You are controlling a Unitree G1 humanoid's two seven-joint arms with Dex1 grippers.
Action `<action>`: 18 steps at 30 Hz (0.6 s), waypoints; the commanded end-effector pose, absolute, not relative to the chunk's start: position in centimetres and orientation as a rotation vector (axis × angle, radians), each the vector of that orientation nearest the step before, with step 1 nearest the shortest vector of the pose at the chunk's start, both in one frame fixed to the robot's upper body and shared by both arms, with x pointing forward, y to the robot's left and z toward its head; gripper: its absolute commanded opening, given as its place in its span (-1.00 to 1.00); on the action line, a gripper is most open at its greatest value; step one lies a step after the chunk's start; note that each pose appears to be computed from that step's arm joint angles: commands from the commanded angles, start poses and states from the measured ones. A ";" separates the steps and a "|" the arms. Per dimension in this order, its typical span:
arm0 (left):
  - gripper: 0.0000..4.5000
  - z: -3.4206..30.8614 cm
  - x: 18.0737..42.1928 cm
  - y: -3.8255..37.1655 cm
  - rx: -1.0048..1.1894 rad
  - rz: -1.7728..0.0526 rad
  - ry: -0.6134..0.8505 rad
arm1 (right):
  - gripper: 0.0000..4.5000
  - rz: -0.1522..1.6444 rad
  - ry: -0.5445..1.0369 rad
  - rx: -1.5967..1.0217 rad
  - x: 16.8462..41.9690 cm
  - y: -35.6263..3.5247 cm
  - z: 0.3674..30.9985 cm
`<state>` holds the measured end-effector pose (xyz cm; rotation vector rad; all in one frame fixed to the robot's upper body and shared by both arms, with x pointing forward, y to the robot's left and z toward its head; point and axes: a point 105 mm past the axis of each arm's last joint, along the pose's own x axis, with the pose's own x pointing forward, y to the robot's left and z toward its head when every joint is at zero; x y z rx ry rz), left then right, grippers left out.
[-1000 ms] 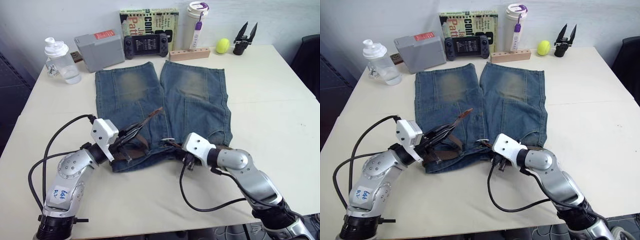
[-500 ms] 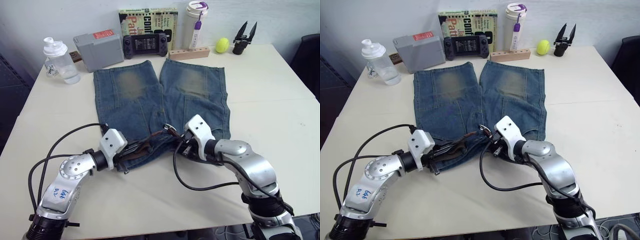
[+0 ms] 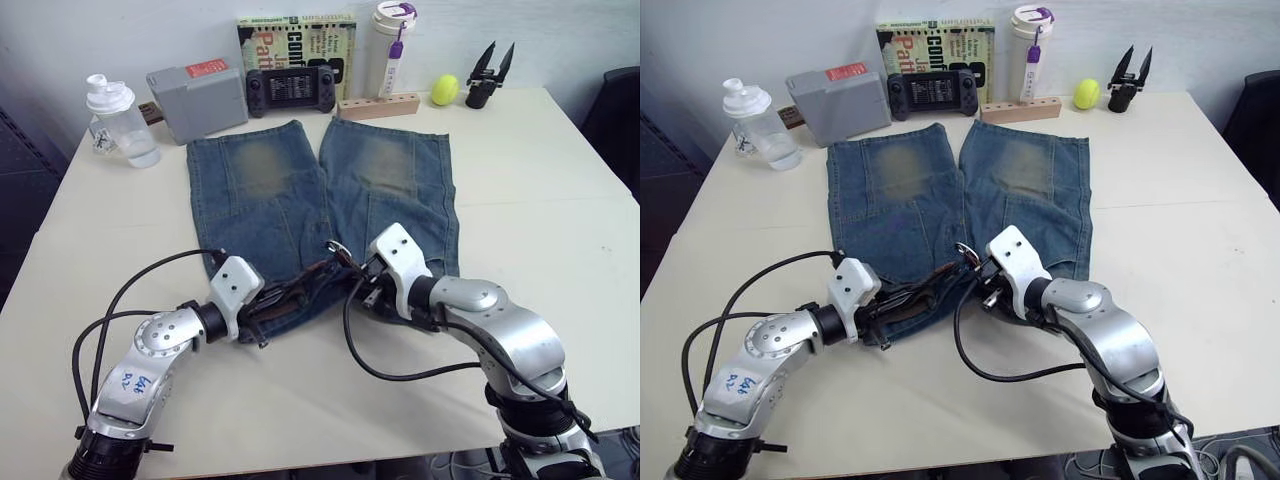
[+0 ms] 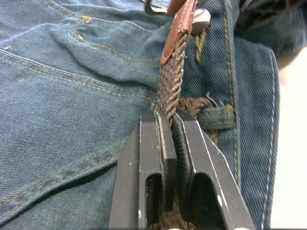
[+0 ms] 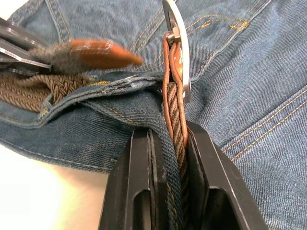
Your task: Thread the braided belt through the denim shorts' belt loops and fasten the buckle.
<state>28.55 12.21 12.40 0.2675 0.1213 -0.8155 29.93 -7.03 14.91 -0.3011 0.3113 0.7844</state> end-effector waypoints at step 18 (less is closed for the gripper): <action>-1.00 12.2 28.8 12.0 0.223 -0.808 0.136 | -0.90 0.831 0.244 -0.331 29.1 -6.3 16.0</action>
